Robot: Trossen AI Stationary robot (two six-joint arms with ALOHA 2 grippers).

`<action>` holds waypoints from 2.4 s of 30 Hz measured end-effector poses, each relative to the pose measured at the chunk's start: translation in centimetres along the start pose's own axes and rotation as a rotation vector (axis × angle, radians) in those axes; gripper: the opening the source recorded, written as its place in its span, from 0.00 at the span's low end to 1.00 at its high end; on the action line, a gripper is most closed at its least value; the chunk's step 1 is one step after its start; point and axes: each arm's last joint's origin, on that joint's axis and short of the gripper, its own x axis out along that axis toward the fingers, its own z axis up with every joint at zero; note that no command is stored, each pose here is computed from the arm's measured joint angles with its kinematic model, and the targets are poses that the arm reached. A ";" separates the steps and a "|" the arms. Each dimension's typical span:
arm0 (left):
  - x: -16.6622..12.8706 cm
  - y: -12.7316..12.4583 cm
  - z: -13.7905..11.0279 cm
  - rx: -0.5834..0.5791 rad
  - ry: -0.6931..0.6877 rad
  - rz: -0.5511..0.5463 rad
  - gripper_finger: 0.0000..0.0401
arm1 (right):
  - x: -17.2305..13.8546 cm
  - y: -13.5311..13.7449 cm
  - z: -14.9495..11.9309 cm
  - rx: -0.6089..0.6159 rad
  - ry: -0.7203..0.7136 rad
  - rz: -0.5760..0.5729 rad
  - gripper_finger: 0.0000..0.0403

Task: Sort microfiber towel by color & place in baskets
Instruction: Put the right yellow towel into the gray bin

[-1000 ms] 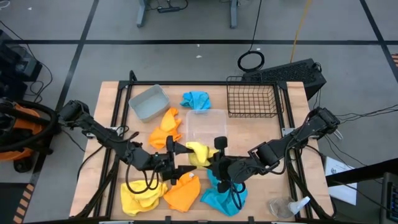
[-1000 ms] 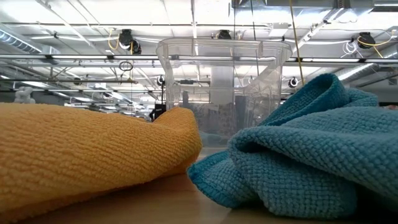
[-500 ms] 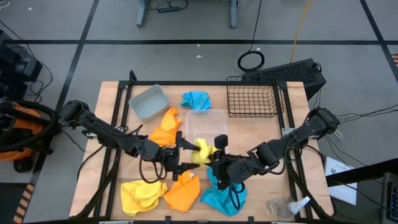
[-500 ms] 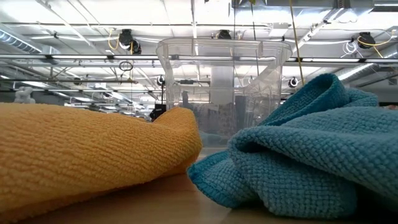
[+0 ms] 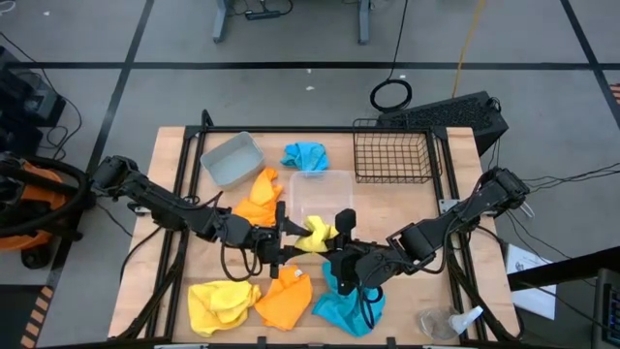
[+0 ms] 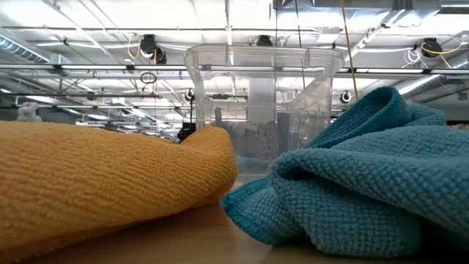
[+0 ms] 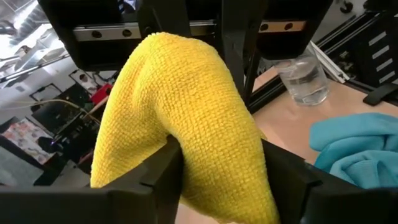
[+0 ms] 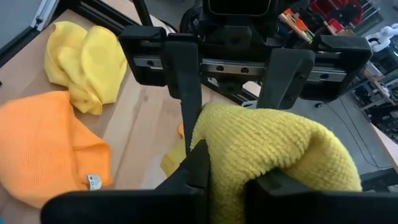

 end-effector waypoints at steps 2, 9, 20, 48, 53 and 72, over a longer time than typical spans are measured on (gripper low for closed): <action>0.0 0.0 0.0 0.000 -0.001 -0.002 0.42 | 0.0 0.0 0.0 0.013 -0.003 0.000 0.09; -0.2 -0.4 0.3 0.009 -0.006 -0.018 0.17 | 0.0 0.1 0.0 0.183 -0.001 0.012 0.22; -0.2 -0.8 -0.3 0.035 0.048 -0.066 0.09 | -2.1 2.2 -2.2 0.239 0.204 0.044 0.70; -0.1 -0.6 -0.9 0.035 0.015 -0.175 0.10 | 1.0 -0.9 -0.9 0.265 0.057 0.182 0.86; -0.1 -0.5 -1.1 0.038 0.030 -0.178 0.10 | 0.5 -0.3 -1.1 0.261 0.078 0.208 0.82; -0.1 -0.6 -1.0 0.034 0.012 -0.213 0.10 | -0.6 1.5 0.0 0.128 -0.003 0.108 0.79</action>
